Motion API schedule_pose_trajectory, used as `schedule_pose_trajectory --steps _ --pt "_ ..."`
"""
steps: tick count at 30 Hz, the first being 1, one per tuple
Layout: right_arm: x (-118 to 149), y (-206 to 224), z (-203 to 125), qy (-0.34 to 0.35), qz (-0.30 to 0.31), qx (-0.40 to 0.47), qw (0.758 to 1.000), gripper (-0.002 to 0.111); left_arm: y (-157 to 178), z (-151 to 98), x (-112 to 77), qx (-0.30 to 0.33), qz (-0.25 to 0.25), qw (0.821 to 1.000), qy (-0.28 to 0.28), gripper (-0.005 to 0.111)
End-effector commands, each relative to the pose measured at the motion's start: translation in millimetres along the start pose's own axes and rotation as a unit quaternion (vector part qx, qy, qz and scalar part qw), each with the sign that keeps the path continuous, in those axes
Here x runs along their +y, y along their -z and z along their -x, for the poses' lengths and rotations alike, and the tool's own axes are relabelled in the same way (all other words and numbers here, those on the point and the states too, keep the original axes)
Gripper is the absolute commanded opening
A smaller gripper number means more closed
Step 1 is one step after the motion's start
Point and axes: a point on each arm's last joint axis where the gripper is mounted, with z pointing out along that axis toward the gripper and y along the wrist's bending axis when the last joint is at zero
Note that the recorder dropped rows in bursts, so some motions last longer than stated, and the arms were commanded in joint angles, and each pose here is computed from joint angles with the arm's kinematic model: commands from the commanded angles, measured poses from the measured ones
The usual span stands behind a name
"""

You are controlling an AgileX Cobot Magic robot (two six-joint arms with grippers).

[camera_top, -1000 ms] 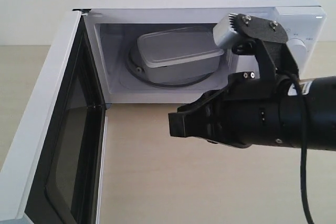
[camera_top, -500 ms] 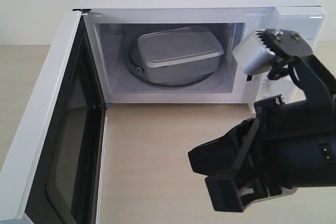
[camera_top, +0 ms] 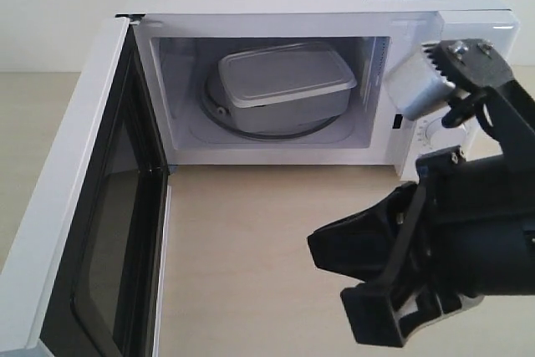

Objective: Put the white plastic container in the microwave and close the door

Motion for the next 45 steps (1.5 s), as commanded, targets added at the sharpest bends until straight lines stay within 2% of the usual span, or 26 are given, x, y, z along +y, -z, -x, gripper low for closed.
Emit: schedule_pose_trajectory --steps 1,5,9,15,21,33,41,43,45 --pt "-13.9 17.1 6.0 -0.007 -0.043 -0.085 0.995 0.0 -0.1 -0.9 0.1 0.0 0.002 1.0 -0.001 0.004" --pt "-40.5 44.9 -5.9 -0.093 -0.108 -0.196 0.97 0.0 -0.1 -0.9 0.1 0.0 0.002 1.0 -0.001 0.004" --pt "-57.9 71.9 -40.7 -0.129 -0.189 -0.272 0.935 0.0 -0.1 -0.9 0.1 0.0 0.002 1.0 -0.001 0.004" --pt "-61.9 96.9 -89.3 -0.122 -0.3 -0.395 0.86 0.0 -0.1 -0.9 0.1 0.0 0.002 1.0 -0.001 0.004" --pt "-55.8 105.0 -112.6 -0.099 -0.357 -0.465 0.804 0.0 -0.1 -0.9 0.1 0.0 0.002 1.0 -0.001 0.004" --pt "-57.7 114.0 -110.6 -0.083 -0.392 -0.496 0.77 0.0 -0.1 -0.8 0.1 0.0 0.002 1.0 -0.001 0.004" --pt "-57.4 115.8 -109.9 -0.109 -0.375 -0.519 0.76 0.0 -0.1 -0.8 0.1 0.0 0.002 1.0 -0.001 0.004" --pt "-57.6 118.9 -109.3 -0.093 -0.391 -0.524 0.751 0.0 -0.1 -0.8 0.1 0.0 0.002 1.0 -0.001 0.004" --pt "-57.7 119.4 -109.4 -0.048 -0.423 -0.501 0.753 0.0 -0.1 -0.8 0.1 0.0 0.002 1.0 -0.001 0.004"
